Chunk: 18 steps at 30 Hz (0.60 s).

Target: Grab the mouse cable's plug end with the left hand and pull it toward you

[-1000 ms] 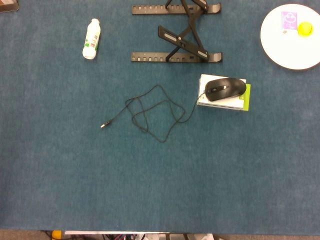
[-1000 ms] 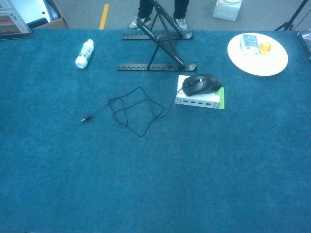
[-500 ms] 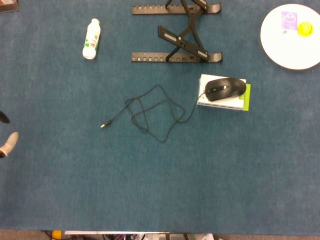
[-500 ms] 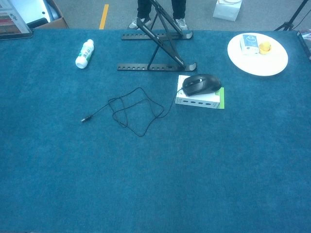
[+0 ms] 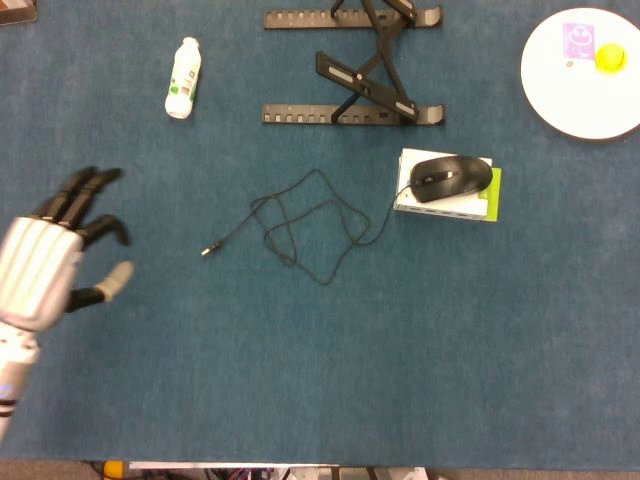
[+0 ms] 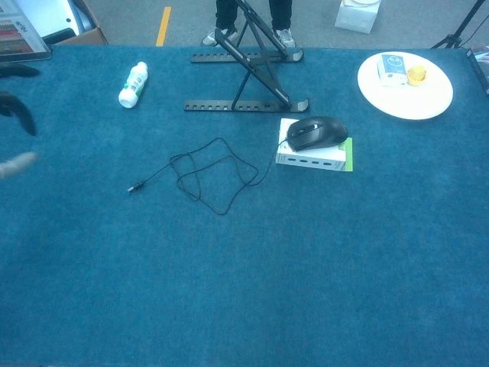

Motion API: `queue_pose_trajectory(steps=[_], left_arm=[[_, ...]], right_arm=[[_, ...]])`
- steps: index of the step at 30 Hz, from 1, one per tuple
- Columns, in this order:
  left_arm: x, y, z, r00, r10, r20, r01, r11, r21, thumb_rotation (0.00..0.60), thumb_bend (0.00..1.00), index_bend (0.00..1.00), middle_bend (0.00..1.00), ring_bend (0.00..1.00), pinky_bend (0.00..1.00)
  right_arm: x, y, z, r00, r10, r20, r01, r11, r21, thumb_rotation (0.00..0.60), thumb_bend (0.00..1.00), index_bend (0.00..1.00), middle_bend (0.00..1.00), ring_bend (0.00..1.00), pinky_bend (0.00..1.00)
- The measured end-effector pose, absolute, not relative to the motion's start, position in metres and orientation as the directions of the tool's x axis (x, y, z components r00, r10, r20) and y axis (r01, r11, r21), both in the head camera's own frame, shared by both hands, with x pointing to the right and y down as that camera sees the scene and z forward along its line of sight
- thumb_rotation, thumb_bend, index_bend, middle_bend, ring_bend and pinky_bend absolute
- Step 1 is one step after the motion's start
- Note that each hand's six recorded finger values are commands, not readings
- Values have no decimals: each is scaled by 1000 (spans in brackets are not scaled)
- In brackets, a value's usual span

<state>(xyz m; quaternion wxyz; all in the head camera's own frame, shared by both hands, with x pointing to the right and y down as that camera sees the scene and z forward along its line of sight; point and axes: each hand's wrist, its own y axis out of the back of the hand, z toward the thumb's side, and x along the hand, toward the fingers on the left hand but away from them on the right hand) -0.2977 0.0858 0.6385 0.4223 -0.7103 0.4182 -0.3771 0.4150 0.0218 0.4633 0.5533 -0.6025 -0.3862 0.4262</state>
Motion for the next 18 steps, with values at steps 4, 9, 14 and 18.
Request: queue_pose_trajectory(steps=[4, 9, 14, 18], left_arm=[[-276, 85, 654, 400, -894, 204, -247, -319, -915, 600, 264, 496, 92, 90, 347], [-244, 82, 672, 450, -867, 215, -219, -341, -914, 600, 264, 496, 88, 90, 347], [-226, 75, 689, 484, -844, 229, -165, -345, -924, 600, 264, 496, 85, 90, 347], [-225, 66, 699, 485, -842, 237, -146, -344, -927, 600, 264, 496, 85, 90, 347]], right_arm=[[416, 21, 464, 335, 938, -89, -8, -91, -996, 600, 381, 321, 203, 112, 82], [418, 19, 468, 329, 939, -98, -5, -101, -995, 600, 381, 320, 203, 112, 82], [421, 18, 472, 326, 940, -105, -2, -111, -994, 600, 381, 321, 203, 112, 82], [424, 19, 475, 324, 940, -110, 0, -116, -993, 600, 381, 321, 203, 112, 82]])
